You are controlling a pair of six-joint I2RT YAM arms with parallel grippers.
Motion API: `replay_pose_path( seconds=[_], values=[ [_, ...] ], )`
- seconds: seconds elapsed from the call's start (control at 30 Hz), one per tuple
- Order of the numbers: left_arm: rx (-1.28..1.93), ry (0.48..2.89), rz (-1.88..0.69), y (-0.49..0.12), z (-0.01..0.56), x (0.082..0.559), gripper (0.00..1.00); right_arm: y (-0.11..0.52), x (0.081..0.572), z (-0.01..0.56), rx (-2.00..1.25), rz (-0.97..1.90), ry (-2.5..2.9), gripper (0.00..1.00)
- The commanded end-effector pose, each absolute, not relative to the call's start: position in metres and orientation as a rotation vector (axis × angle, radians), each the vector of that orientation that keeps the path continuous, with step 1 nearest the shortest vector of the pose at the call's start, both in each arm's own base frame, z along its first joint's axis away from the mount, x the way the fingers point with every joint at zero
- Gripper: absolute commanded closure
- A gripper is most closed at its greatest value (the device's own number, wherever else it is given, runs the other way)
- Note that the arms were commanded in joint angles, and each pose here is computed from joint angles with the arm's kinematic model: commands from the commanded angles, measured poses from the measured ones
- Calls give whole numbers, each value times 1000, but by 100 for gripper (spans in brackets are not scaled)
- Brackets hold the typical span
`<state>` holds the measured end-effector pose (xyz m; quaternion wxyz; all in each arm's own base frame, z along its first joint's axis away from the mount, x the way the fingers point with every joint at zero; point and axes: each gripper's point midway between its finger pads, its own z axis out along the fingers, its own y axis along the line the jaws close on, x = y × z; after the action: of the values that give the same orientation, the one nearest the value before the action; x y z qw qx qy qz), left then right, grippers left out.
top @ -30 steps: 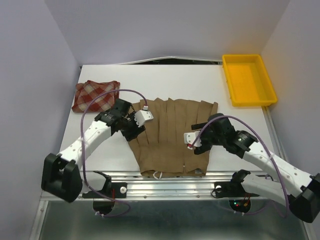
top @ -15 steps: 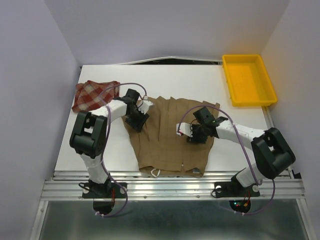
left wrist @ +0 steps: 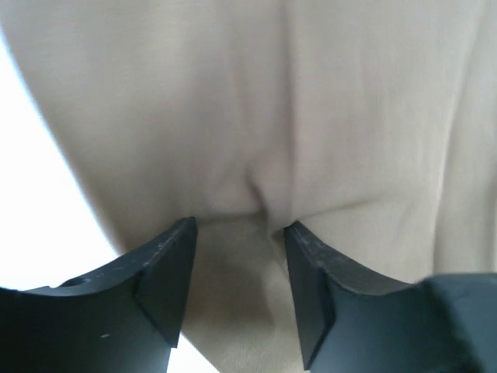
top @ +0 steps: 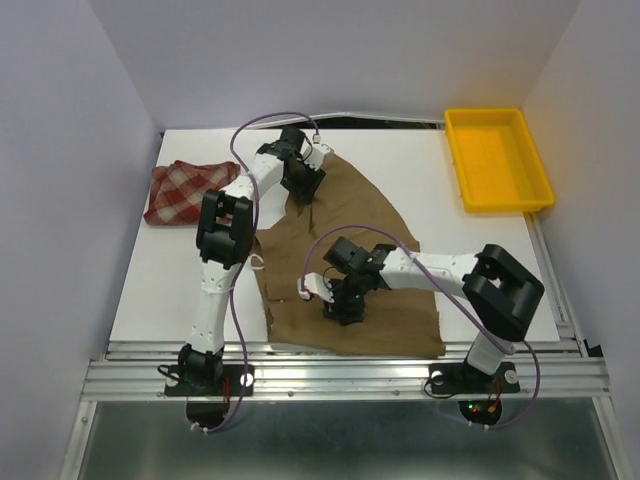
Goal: Fold and stack the skirts
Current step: Flatten the skirt out, then fold the skirt
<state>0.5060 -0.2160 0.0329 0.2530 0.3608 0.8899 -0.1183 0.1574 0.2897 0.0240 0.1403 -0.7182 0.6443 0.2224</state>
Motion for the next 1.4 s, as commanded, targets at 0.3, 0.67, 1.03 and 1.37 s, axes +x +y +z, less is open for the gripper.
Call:
replay_pose_path(
  seconds=[0.3, 0.67, 1.03, 1.37],
  values=[
    [1075, 2174, -235, -179, 153, 457, 35, 253, 245, 92, -1579, 466, 2071, 41],
    [916, 2362, -227, -136, 97, 398, 35, 243, 366, 113, -1335, 309, 2029, 36],
    [883, 2384, -151, -108, 90, 415, 27, 291, 523, 145, -1233, 165, 1746, 22],
    [898, 2450, -240, -100, 73, 403, 31, 298, 571, 66, -1251, 88, 1782, 25]
  ],
)
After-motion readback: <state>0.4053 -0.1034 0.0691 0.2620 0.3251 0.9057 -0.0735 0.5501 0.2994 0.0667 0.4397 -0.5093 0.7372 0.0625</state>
